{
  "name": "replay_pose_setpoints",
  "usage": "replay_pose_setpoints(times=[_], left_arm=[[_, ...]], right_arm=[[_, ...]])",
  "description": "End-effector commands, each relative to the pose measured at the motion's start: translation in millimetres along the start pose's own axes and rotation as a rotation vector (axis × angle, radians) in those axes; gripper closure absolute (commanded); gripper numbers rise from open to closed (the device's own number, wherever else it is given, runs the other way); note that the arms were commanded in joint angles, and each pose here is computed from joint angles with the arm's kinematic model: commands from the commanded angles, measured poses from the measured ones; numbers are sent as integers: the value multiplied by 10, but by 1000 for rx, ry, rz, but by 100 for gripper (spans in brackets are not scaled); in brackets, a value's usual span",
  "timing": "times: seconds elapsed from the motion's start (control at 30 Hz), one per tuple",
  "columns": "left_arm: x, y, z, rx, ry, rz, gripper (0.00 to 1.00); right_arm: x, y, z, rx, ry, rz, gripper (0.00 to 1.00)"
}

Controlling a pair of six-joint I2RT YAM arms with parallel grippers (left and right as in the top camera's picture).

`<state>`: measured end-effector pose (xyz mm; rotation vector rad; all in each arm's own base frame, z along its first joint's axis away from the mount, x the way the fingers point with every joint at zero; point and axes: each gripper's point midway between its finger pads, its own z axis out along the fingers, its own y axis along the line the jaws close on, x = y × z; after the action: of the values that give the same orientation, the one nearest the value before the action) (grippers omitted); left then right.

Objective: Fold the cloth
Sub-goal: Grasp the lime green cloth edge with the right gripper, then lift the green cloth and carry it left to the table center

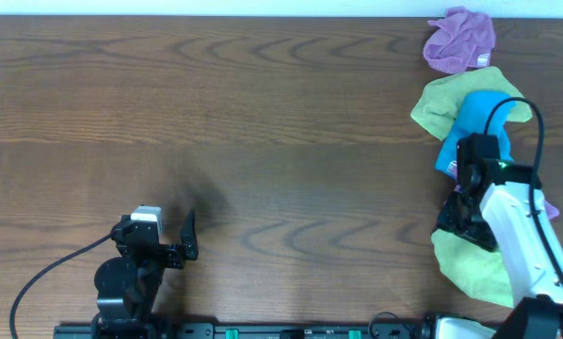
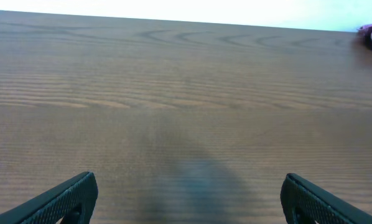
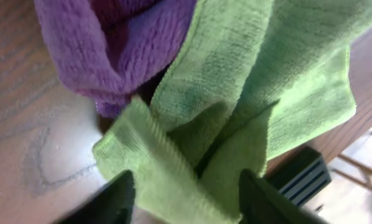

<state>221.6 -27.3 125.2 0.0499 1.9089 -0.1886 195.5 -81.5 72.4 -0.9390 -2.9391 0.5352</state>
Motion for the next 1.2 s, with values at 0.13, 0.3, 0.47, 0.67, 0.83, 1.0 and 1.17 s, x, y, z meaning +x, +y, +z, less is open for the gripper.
replay_pose_setpoints(times=[0.13,0.3,0.47,0.67,0.83,1.0,1.17], left_arm=[[91,-2,30,5,19,15,5],[92,-2,30,5,19,15,5],[91,-2,30,5,19,15,5],[92,-2,30,5,19,15,5],[91,-2,30,5,19,15,5],[91,-2,30,5,19,15,5],[91,-2,30,5,19,15,5]], right_arm=[[116,-25,94,11,45,34,99],[70,244,-66,-133,60,30,99],[-297,784,-824,-365,-108,-134,99],[-654,1311,-2214,-604,-476,-320,99],[-867,1615,-3105,-815,-767,-426,99],[-1100,2043,-3377,-956,-889,-481,99],[-1541,2415,-2975,-850,-901,-427,99]])
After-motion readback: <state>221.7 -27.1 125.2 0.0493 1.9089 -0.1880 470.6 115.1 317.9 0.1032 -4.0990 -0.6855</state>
